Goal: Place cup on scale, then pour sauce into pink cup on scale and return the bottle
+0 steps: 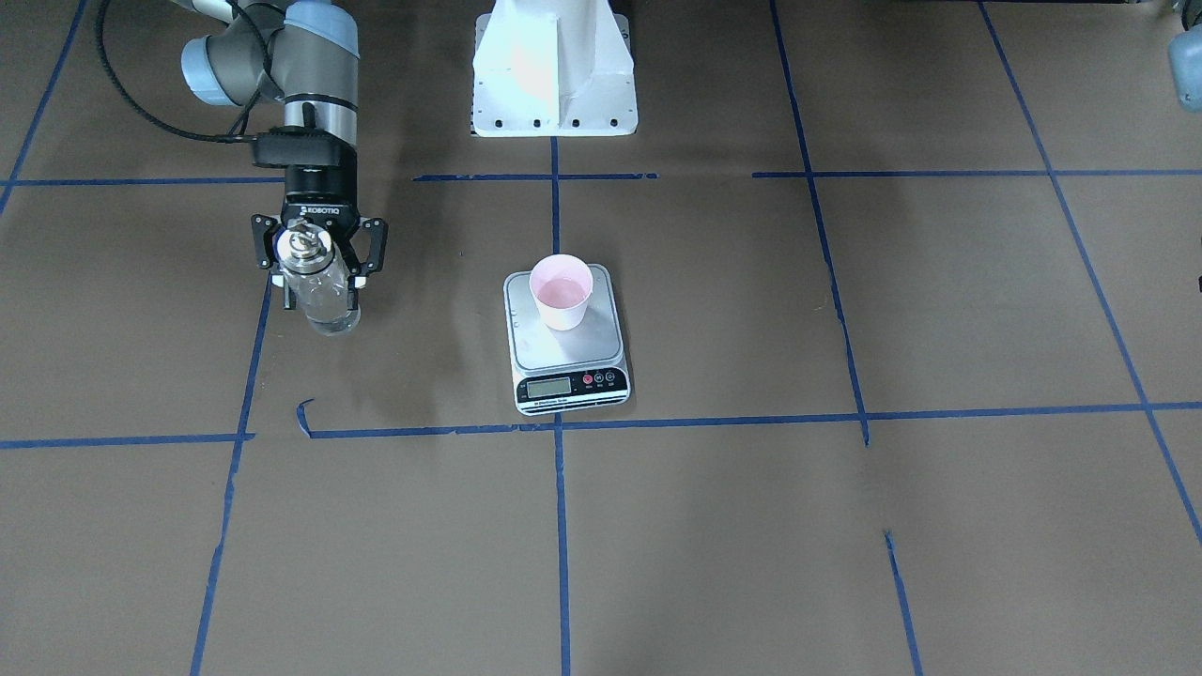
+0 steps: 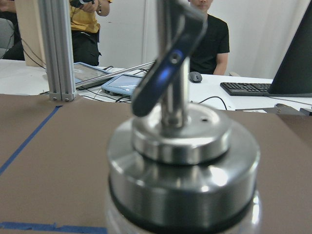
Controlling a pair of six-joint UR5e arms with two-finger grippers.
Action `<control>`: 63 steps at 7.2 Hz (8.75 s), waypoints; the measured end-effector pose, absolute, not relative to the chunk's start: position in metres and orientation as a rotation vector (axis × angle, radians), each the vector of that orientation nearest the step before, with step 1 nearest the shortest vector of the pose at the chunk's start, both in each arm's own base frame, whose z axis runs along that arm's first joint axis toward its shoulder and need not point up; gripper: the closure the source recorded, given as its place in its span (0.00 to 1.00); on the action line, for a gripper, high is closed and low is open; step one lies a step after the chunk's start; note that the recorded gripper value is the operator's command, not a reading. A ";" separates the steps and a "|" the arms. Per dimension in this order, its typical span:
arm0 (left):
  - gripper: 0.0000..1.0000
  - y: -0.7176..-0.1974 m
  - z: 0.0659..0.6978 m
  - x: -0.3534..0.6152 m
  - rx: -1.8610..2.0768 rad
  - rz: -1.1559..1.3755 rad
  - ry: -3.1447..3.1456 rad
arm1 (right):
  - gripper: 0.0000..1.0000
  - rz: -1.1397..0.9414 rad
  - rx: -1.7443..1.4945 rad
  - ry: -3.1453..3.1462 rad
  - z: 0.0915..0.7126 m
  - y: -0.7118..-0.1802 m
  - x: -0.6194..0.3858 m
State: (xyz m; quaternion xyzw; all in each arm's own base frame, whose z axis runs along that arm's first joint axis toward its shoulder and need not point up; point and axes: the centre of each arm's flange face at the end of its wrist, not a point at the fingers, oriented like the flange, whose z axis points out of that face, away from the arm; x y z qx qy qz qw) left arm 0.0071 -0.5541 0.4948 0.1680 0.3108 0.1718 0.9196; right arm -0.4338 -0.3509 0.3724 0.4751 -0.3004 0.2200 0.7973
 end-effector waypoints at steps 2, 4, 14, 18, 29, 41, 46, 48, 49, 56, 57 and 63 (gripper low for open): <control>0.00 -0.554 0.493 0.007 0.349 0.353 0.638 | 1.00 0.601 0.958 -0.676 0.400 -0.357 -0.414; 0.00 -0.554 0.492 0.007 0.352 0.354 0.637 | 1.00 0.615 0.949 -0.633 0.427 -0.358 -0.399; 0.00 -0.556 0.487 0.007 0.360 0.357 0.637 | 0.00 0.664 0.946 -0.560 0.488 -0.361 -0.411; 0.00 -0.557 0.484 0.005 0.366 0.354 0.636 | 0.00 0.633 0.822 -0.665 0.471 -0.353 -0.411; 0.00 -0.556 0.489 -0.002 0.361 0.342 0.635 | 0.00 0.125 0.161 -0.732 0.334 -0.337 -0.216; 0.00 -0.531 0.613 -0.057 0.186 0.201 0.679 | 0.00 -0.124 0.044 -0.778 0.664 -0.490 0.031; 0.00 -0.499 0.671 -0.074 0.136 0.283 0.681 | 0.00 -0.044 0.058 -0.787 0.641 -0.492 0.036; 0.00 -0.502 0.666 -0.073 0.143 0.285 0.679 | 0.00 -0.035 0.062 -0.787 0.640 -0.490 0.040; 0.00 -0.503 0.664 -0.073 0.145 0.285 0.680 | 0.00 -0.026 0.063 -0.786 0.641 -0.489 0.044; 0.00 -0.503 0.659 -0.073 0.071 0.045 0.692 | 0.00 0.018 0.052 -0.782 0.649 -0.485 0.056; 0.00 -0.503 0.659 -0.073 0.072 0.043 0.692 | 0.00 0.020 0.052 -0.782 0.649 -0.485 0.057; 0.00 -0.504 0.659 -0.072 0.071 0.043 0.692 | 0.00 0.024 0.054 -0.782 0.648 -0.485 0.058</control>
